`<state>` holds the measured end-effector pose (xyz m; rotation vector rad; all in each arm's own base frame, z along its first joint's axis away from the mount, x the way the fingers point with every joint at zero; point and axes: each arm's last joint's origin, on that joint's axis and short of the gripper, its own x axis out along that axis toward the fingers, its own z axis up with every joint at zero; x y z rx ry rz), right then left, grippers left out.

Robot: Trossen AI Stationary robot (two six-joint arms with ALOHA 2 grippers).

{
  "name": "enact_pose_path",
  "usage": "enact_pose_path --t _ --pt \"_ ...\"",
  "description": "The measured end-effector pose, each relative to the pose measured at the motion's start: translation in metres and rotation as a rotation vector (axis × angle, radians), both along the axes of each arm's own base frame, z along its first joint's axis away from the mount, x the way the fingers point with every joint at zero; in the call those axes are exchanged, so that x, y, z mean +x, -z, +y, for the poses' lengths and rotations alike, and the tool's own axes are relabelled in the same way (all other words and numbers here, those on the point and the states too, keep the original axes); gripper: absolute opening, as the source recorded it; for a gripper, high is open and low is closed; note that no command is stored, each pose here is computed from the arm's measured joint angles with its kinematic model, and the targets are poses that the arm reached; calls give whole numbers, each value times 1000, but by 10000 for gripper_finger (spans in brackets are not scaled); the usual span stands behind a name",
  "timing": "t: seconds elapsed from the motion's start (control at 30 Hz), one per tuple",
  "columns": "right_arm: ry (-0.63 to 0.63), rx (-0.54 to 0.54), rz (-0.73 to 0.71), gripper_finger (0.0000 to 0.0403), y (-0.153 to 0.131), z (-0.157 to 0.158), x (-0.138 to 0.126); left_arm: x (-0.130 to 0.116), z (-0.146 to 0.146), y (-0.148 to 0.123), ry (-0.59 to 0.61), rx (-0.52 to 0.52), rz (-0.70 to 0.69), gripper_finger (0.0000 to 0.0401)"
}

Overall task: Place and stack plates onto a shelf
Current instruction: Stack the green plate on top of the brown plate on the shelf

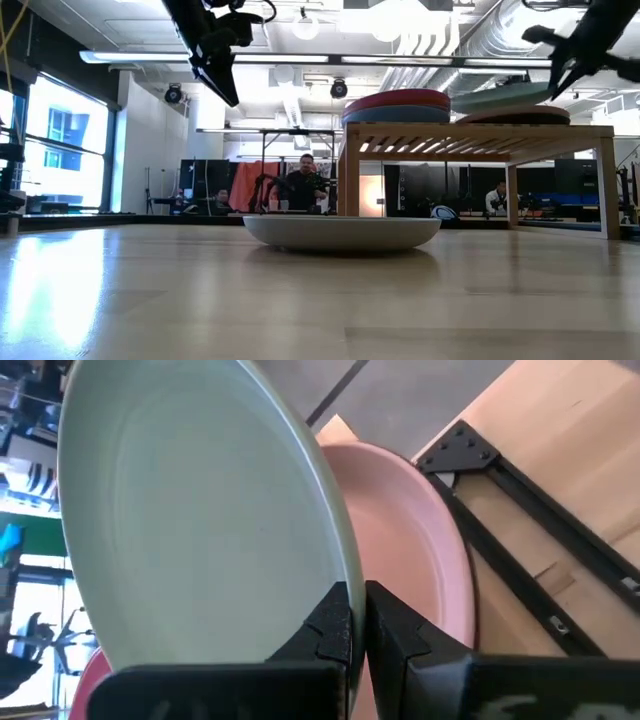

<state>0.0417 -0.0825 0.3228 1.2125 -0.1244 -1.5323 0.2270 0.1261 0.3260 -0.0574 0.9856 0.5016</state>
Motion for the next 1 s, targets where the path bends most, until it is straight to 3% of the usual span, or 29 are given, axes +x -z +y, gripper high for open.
enact_pose_path --t 0.43,0.63,1.0 --pt "-13 33 5 0 10 -5 4 0 0 0 -2 -1 -1 90" --pt "10 100 28 0 15 -1 1 0 0 0 -9 -5 -4 90" --pt "-5 95 52 0 15 -1 1 0 0 0 -9 -5 -5 90"
